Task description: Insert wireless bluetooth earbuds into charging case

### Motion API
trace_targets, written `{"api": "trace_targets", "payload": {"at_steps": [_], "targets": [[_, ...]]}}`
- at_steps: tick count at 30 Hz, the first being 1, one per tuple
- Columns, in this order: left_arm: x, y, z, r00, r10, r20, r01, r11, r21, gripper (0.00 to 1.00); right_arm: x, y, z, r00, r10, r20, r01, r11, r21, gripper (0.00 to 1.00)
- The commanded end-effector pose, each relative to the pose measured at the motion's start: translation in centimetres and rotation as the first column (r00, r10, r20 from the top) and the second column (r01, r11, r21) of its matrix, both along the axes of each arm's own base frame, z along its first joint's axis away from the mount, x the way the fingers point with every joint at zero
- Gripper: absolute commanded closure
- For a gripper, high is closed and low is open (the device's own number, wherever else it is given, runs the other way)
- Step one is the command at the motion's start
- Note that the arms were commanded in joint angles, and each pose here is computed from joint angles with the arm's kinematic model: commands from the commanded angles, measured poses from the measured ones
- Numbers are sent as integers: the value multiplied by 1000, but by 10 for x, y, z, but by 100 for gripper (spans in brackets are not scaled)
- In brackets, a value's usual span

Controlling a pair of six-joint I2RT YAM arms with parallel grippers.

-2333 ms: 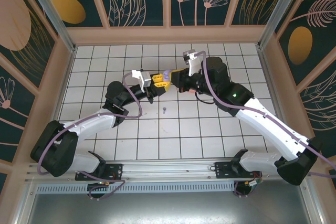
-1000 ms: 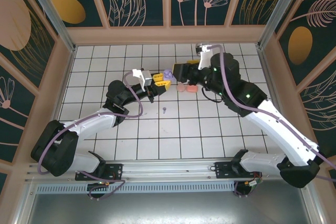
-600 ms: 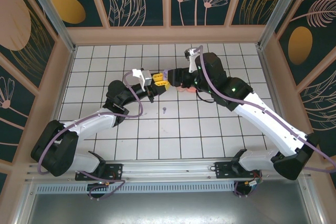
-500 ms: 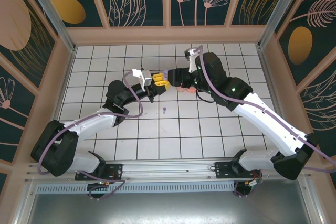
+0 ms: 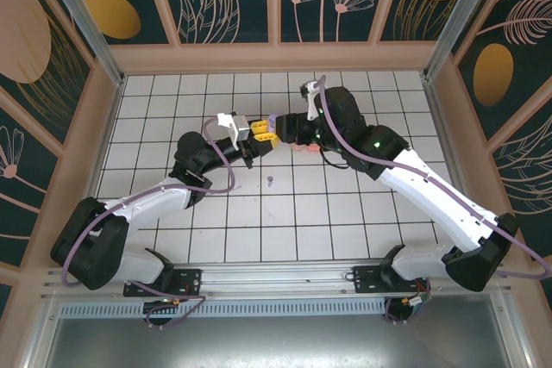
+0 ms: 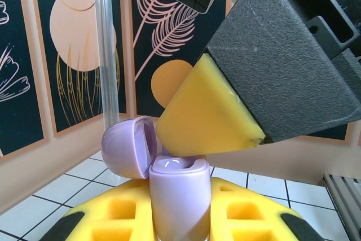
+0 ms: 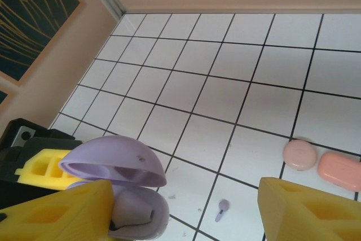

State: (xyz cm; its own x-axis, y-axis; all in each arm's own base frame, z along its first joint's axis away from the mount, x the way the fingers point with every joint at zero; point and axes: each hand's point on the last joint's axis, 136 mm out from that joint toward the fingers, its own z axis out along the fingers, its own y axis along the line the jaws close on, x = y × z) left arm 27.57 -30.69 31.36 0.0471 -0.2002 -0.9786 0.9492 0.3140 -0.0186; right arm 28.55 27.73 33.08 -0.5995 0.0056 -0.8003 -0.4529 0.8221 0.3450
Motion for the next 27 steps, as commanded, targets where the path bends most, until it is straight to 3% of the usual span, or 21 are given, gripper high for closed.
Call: {"api": "trace_targets", "payload": {"at_steps": [1, 5, 11, 17, 22, 27], "targets": [[-4, 1, 22, 998, -2, 64, 4, 999, -36, 100, 5, -17, 4, 997, -83, 4, 83, 997, -1, 33], [-4, 1, 22, 998, -2, 65, 4, 999, -37, 100, 2, -17, 13, 997, -73, 11, 72, 996, 52, 33], [-4, 1, 20, 998, 0, 64, 2, 999, -34, 100, -22, -2, 52, 993, 74, 94, -93, 972, 214, 27], [-6, 5, 19, 997, 16, 77, -12, 999, -50, 100, -30, -16, 87, 987, 61, 152, -107, 944, 312, 26], [2, 19, 21, 988, 126, 89, -119, 989, -87, 100, -17, -37, 63, 996, -28, 87, 1, 955, 296, 27], [10, 42, 23, 955, 281, 92, -269, 955, -122, 100, -1, -54, -2, 992, -115, -53, 124, 970, 211, 27]]}}
